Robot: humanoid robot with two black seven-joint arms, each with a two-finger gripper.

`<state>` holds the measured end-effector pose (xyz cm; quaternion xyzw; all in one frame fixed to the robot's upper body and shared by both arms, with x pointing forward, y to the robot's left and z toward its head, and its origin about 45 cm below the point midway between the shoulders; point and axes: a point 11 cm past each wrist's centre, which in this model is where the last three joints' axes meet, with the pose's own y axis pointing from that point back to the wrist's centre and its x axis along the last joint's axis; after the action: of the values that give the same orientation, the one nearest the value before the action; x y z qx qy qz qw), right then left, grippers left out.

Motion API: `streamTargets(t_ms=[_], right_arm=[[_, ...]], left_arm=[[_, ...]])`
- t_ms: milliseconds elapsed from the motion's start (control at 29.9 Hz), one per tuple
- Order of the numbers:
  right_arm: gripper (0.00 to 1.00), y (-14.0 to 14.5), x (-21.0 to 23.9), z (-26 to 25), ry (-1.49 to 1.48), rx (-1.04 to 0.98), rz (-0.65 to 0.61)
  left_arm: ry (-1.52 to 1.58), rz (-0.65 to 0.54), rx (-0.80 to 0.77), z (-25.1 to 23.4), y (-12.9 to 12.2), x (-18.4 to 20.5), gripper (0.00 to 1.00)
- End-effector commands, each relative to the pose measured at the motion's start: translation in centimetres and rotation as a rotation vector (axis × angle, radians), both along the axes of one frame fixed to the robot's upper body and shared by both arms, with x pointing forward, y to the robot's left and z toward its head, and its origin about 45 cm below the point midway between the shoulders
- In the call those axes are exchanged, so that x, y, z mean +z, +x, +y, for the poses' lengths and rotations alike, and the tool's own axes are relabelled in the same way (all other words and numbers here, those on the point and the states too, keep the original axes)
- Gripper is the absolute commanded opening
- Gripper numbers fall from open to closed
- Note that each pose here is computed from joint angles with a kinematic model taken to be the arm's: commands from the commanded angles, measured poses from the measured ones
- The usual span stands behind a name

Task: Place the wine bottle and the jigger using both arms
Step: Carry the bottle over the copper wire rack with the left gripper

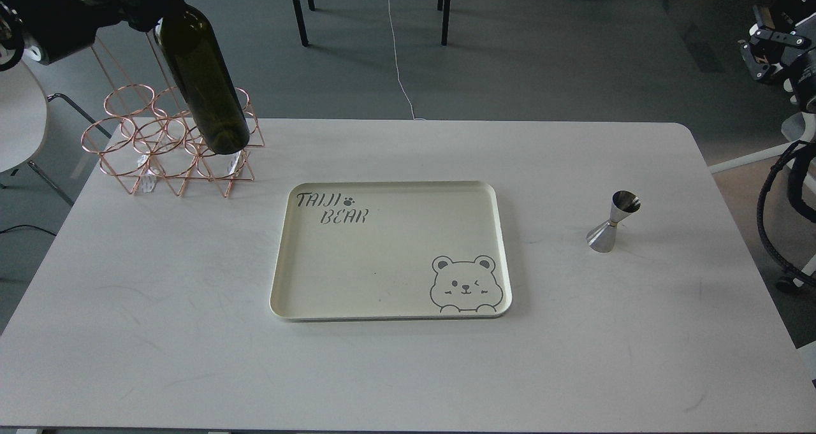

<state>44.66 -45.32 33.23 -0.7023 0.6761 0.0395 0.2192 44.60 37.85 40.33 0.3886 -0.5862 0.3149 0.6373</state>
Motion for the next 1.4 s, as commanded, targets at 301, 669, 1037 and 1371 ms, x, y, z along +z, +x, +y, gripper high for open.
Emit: streamTargets(t_ms=[301, 669, 1037, 1371], right_arm=[[0.97, 0.0, -0.3, 0.2, 0.005, 0.004, 0.002], [0.97, 0.0, -0.2, 0.1, 0.002, 0.002, 0.002], [0.97, 0.0, -0.2, 0.2, 0.004, 0.004, 0.002], [0.97, 0.0, -0.2, 0.2, 0.003, 0.003, 0.001]], left_arm=[[0.060, 0.004, -0.003, 0.1, 0.0, -0.5, 0.11], [0.062, 0.001, 0.002, 0.3, -0.1, -0.4, 0.11], [0.063, -0.014, 0.000, 0.2, 0.0, 0.3, 0.11], [0.107, -0.006, 0.017, 0.9, 0.1, -0.3, 0.11]])
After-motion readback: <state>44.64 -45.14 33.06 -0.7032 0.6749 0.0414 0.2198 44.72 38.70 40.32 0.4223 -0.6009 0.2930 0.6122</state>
